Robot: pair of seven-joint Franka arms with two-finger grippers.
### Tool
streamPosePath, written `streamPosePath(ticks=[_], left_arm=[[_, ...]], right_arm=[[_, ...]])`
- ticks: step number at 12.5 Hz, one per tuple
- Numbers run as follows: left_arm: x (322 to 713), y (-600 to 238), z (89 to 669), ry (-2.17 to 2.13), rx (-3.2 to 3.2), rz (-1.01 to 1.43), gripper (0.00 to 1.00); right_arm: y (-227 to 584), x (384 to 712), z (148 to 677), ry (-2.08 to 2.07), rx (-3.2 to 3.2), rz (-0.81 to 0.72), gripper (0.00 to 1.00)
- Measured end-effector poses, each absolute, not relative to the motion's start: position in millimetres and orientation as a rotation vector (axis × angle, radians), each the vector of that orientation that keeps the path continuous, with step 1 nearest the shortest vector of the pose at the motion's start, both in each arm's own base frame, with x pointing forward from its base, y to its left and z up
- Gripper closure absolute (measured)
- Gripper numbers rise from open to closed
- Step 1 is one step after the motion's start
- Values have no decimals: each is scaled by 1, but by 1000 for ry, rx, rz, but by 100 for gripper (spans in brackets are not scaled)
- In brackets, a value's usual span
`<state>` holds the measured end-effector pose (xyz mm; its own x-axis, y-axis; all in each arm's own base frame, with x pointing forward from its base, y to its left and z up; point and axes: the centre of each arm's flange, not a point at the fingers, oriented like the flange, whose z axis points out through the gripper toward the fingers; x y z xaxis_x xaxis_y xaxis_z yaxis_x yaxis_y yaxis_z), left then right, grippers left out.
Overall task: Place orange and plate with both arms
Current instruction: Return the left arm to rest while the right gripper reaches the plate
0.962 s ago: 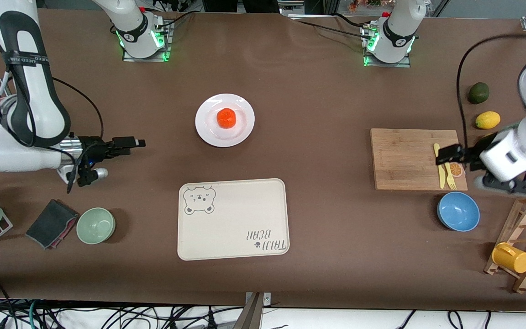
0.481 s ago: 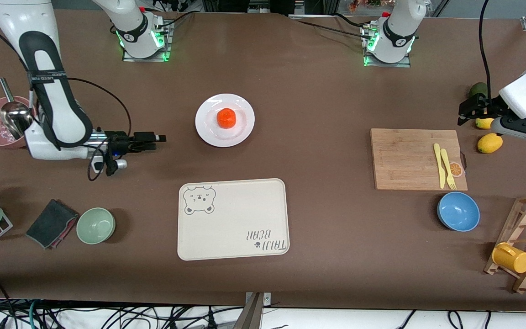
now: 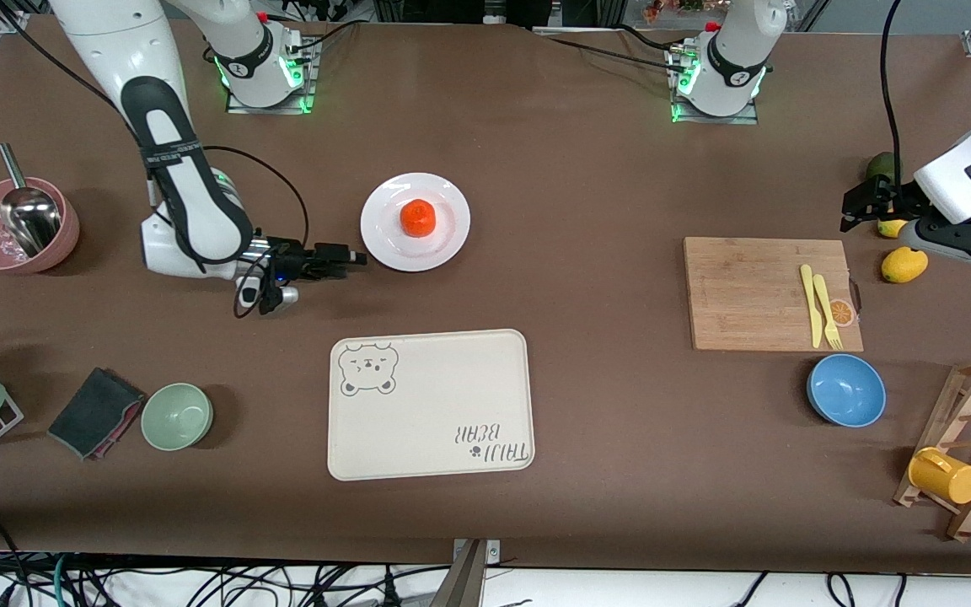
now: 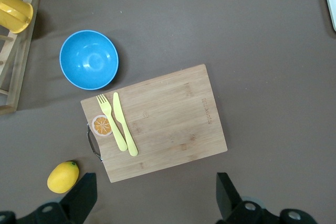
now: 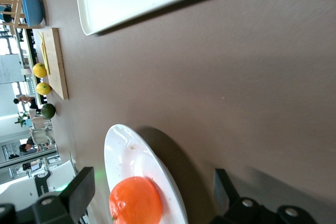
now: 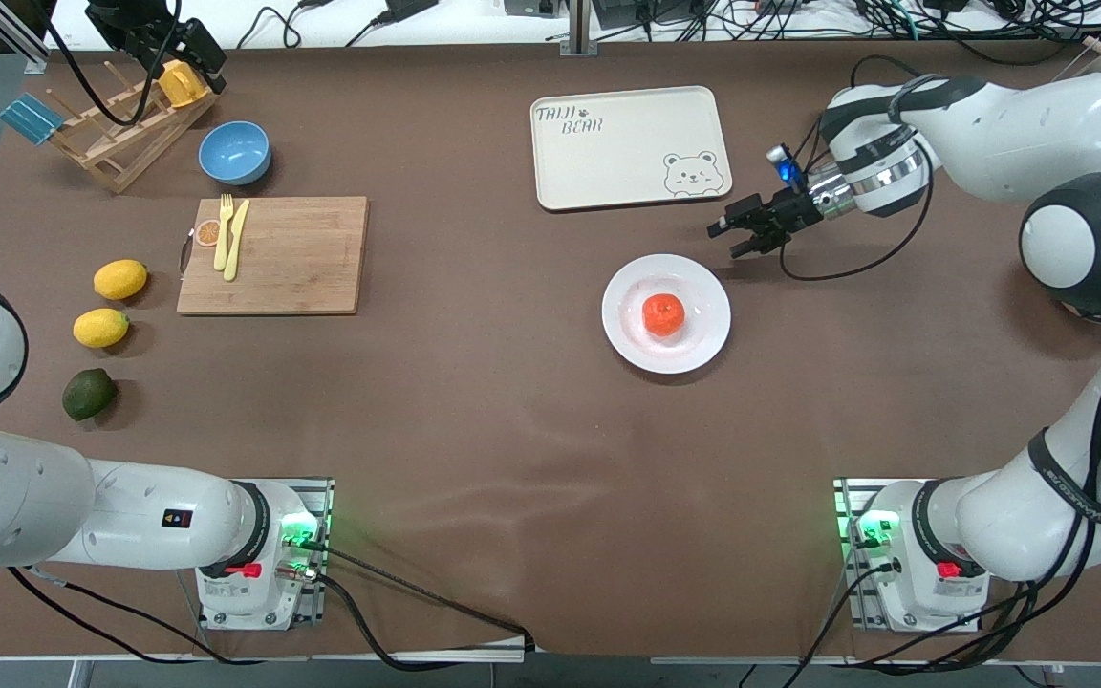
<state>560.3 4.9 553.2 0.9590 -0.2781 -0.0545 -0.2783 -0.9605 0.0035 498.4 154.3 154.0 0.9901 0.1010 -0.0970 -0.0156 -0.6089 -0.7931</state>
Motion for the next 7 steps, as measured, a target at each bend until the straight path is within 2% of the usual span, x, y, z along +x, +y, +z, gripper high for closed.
streamPosePath(ticks=[4, 7], left_arm=[[561, 4, 554, 444, -3104, 81, 0], [561, 3, 554, 446, -3104, 79, 0]], right_arm=[[160, 475, 128, -3, -2196, 154, 2], [159, 470, 126, 13, -2192, 157, 4]])
